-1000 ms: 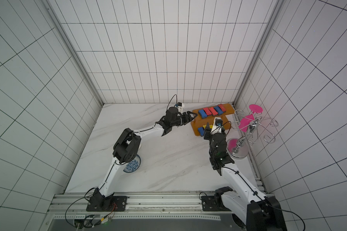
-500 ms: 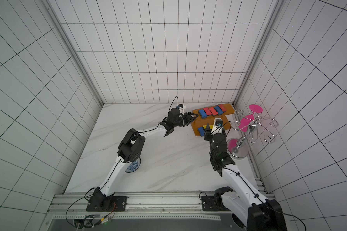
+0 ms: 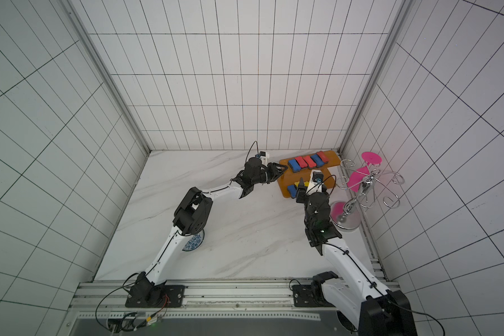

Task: Remove the whiteboard erasers from the shelf
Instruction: Move the shelf to the center of the board.

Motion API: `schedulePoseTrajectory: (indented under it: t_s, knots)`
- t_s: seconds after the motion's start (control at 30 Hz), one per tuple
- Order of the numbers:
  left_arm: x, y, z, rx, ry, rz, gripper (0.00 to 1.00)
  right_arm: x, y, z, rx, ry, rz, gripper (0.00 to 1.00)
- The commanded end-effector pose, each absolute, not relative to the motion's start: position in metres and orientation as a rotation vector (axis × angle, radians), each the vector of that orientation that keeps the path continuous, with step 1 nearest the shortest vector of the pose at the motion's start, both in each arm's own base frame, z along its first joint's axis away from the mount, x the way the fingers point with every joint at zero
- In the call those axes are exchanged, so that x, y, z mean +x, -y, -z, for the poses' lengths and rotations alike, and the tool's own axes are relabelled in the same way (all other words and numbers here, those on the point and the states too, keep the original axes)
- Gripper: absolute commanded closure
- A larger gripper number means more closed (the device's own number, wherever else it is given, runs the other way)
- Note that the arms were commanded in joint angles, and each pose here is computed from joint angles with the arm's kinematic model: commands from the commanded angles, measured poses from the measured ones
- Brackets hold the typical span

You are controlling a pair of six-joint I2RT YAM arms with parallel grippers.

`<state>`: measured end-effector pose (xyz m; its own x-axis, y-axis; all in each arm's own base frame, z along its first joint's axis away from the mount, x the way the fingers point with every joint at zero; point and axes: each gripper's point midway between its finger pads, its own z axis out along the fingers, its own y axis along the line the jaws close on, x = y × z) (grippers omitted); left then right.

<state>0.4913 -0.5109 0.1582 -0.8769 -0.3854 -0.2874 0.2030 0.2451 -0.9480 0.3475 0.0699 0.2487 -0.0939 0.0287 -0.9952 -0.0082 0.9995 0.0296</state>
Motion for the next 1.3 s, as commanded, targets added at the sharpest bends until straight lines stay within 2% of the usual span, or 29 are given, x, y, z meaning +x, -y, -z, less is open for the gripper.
schedulePoseTrajectory:
  t_s: [0.0,0.6,0.73,1.0,1.27]
  knots:
    - [0.499,0.508,-0.15,-0.188,-2.046,1.68,0.69,0.351,-0.076,-0.265,0.014,-1.636,-0.061,0.37]
    - [0.501,0.484,-0.152,-0.241,-2.059,1.671,0.91,0.354,-0.079,-0.266,0.008,-1.65,-0.062,0.37]
    - [0.499,0.47,-0.152,-0.266,-2.071,1.655,1.0,0.356,-0.08,-0.267,0.011,-1.653,-0.069,0.36]
    - [0.486,0.426,-0.155,-0.299,-2.101,1.639,1.0,0.361,-0.088,-0.276,-0.002,-1.673,-0.104,0.36]
    - [0.461,0.353,-0.144,-0.359,-2.147,1.549,1.0,0.371,-0.103,-0.283,-0.027,-1.69,-0.142,0.33]
